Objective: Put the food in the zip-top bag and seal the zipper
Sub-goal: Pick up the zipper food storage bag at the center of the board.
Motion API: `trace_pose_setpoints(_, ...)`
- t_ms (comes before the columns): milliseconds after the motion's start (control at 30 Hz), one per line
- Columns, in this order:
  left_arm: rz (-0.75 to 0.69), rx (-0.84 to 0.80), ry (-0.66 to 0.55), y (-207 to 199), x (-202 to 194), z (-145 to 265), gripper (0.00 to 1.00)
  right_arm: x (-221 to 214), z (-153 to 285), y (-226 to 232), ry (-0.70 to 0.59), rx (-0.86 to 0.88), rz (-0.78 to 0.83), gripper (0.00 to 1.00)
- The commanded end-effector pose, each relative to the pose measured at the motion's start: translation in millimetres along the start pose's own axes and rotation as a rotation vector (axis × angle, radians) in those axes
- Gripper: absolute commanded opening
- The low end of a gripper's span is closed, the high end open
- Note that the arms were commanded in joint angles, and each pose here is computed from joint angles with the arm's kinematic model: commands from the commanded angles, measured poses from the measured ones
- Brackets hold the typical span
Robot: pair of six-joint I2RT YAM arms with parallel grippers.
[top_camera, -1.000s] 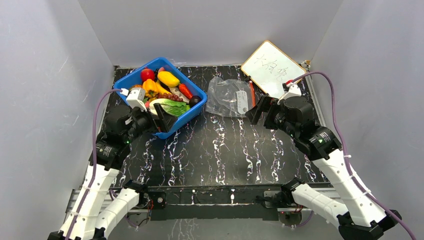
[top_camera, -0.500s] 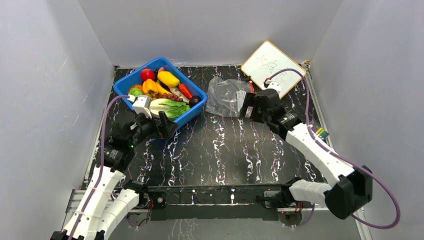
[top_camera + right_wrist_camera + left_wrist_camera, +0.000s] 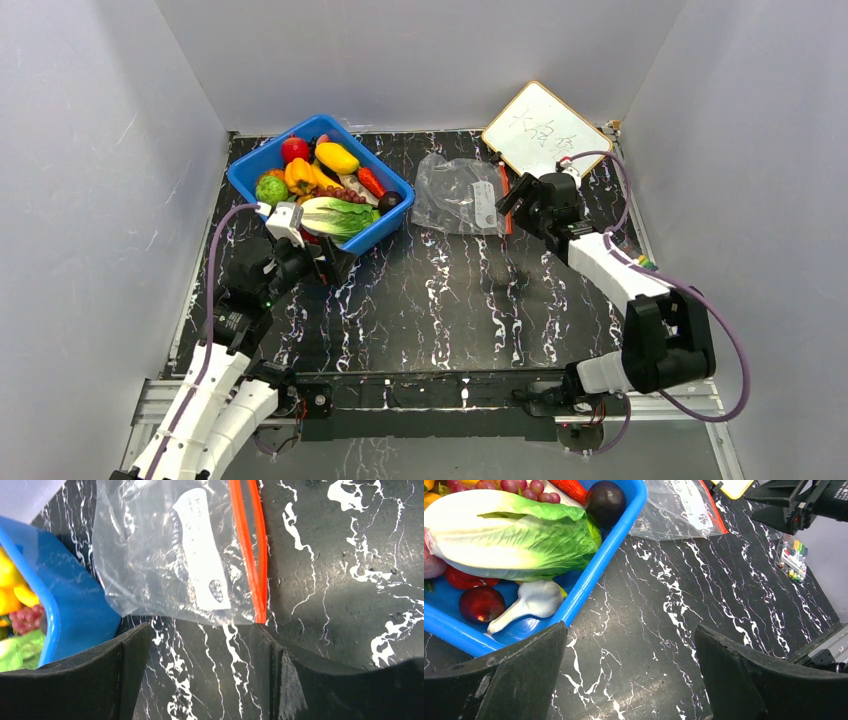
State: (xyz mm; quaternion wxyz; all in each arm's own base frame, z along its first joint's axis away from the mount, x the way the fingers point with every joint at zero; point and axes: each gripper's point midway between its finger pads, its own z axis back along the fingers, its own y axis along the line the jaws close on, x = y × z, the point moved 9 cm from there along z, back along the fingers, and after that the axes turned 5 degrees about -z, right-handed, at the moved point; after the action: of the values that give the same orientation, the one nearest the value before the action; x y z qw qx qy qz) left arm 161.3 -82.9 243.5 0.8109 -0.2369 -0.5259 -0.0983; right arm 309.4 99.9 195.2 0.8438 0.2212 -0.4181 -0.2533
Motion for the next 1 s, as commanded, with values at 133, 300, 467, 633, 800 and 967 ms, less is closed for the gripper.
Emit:
trace_pose_setpoints(133,-0.052,-0.069,-0.071,-7.1,6.0,8.2,0.98,9.7,-39.6,-6.0,-0.024,0.020,-0.089,0.69)
trace_pose_setpoints(300,-0.058,-0.092,-0.076,-9.8,6.2,11.4,0.98,-0.6,-56.2,-21.3,0.016,0.013,-0.107,0.74)
trace_pose_setpoints(467,-0.068,-0.090,-0.075,-9.4,6.1,11.5,0.98,-7.9,-67.0,-26.6,0.062,0.044,-0.112,0.72)
trace_pose_setpoints(633,-0.084,-0.109,-0.077,-11.8,7.3,13.6,0.98,-23.8,-72.1,-36.2,0.121,0.107,-0.121,0.65)
trace_pose_setpoints(800,-0.097,-0.094,-0.082,-10.3,7.0,14.6,0.98,-23.8,-69.8,-37.5,0.111,0.161,-0.117,0.47)
trace_pose_setpoints(967,-0.114,-0.055,-0.085,-6.0,6.1,14.9,0.98,-19.7,-58.4,-37.0,0.066,0.162,-0.091,0.20)
